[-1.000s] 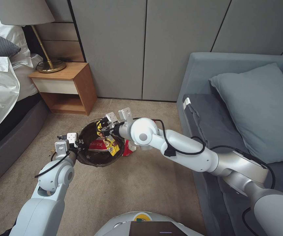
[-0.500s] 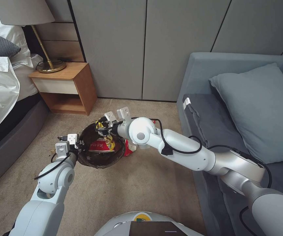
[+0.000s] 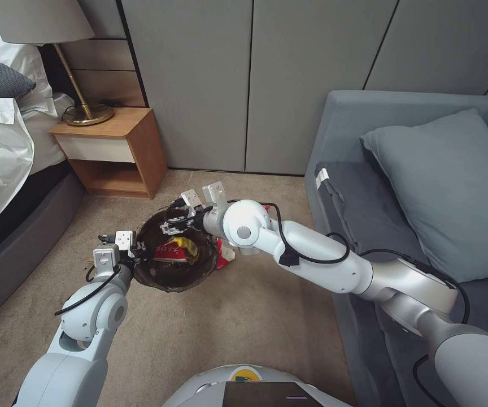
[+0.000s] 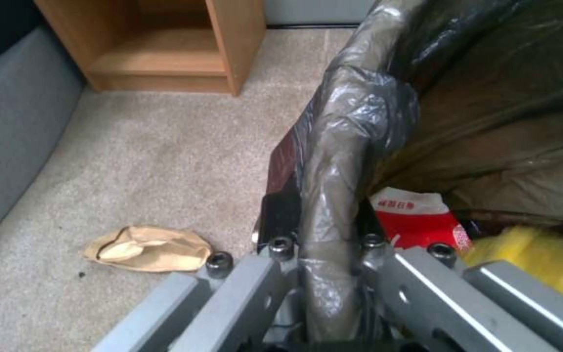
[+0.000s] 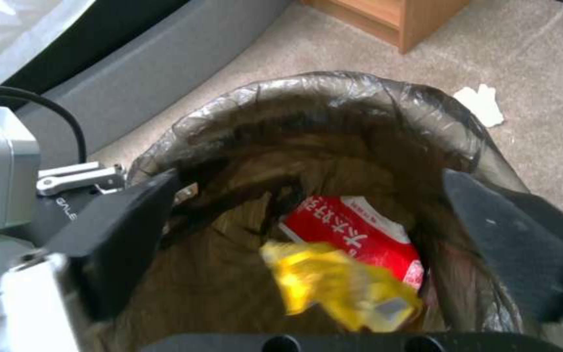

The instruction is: Pick up the trash bin, then pick up the garbage from the floor and place it into the trash bin.

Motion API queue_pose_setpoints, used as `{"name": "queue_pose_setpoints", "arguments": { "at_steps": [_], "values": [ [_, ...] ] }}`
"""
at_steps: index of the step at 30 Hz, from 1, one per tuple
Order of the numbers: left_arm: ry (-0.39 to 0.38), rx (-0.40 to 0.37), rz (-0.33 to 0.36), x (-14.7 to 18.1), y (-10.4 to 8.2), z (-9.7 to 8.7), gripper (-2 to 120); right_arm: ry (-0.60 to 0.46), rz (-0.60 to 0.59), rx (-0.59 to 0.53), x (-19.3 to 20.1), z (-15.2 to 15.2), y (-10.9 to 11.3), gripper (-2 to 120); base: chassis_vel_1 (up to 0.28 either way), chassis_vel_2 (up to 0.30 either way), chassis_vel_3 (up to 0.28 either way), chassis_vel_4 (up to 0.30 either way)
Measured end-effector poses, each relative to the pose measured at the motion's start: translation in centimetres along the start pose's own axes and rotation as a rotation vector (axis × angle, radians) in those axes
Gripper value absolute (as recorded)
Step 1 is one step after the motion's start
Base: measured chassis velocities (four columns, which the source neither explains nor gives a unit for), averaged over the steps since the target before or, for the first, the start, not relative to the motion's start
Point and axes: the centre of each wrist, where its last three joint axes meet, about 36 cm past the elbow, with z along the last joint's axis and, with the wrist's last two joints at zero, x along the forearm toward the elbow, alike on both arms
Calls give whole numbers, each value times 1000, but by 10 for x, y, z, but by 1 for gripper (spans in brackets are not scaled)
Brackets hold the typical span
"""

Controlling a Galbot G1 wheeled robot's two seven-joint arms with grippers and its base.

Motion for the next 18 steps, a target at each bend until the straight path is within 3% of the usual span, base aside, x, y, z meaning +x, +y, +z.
{"name": "queue_pose_setpoints", "arguments": {
  "at_steps": [9, 15, 18],
  "values": [
    [-6, 6, 0, 1, -1, -1, 0, 5, 2, -6, 1, 1, 0, 100, 0, 0, 0, 0],
    [-30, 1, 7, 18, -4, -9, 0, -32, 5, -8, 13, -9, -4, 100, 0, 0, 0, 0],
    [-58, -1, 19, 34, -7, -17, 0, -78, 37, -16, 33, -16, -16, 100, 0, 0, 0, 0]
  ]
}}
